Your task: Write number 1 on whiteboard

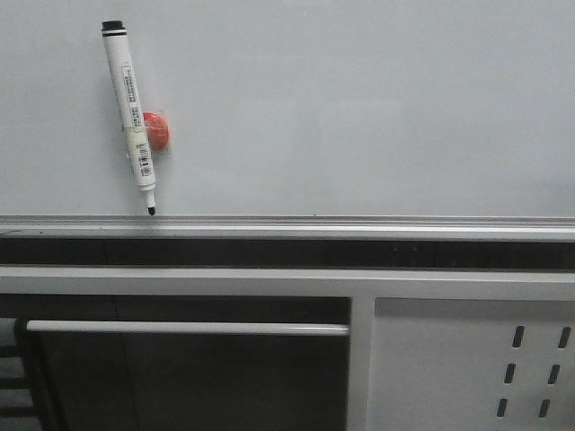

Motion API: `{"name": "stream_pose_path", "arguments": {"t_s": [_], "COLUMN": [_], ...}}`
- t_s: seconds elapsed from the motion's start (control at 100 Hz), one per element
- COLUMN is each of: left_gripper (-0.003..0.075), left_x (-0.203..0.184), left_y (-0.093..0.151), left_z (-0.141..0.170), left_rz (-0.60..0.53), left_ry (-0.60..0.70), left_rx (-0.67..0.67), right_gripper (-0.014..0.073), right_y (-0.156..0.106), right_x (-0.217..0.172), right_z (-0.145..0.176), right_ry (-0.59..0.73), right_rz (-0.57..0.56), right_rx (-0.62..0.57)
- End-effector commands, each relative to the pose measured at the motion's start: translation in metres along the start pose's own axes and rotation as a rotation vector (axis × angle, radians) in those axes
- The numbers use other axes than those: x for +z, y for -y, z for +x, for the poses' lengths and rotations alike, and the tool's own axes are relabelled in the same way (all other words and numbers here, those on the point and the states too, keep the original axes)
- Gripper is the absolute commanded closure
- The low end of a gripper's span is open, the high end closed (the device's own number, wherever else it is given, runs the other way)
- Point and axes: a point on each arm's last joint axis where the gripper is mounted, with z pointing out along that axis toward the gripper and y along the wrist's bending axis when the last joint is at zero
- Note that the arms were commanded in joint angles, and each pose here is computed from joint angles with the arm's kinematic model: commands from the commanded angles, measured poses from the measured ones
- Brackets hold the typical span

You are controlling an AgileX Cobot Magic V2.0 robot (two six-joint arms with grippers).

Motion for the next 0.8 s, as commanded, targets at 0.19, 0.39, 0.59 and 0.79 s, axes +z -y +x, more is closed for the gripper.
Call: {"name": "stream_pose_path", "arguments": {"t_s": [0.19, 0.39, 0.59, 0.79], "left_gripper": [0.0589, 0.0589, 0.0474, 0.0131], "left_x": [0.061, 0.073, 0.071, 0.069], "left_y": [0.027, 0.061, 0.071, 0.068], "left_z": [0.018, 0.054, 0.105, 0.139], "left_rz": [0.197, 0.398, 0.454, 0.425], "left_ry": [-0.152, -0.053, -0.024, -0.04], "left_rx": [0.006, 0.034, 0.039, -0.011], "right_gripper": [0.0674, 0.0674, 0.0674, 0.0674], "right_y": [-0.014, -0.021, -0.022, -0.022], "right_x": [-0.002, 0.015, 0.029, 0.029], "right_z": [-0.031, -0.053, -0.063, -0.064], "right_ry": [-0.128, -0.156, -0.192, -0.193], "right_rz": [-0.058, -0.085, -0.08, -0.08], "right_rx": [-0.178, -0.086, -0.076, -0.074]}}
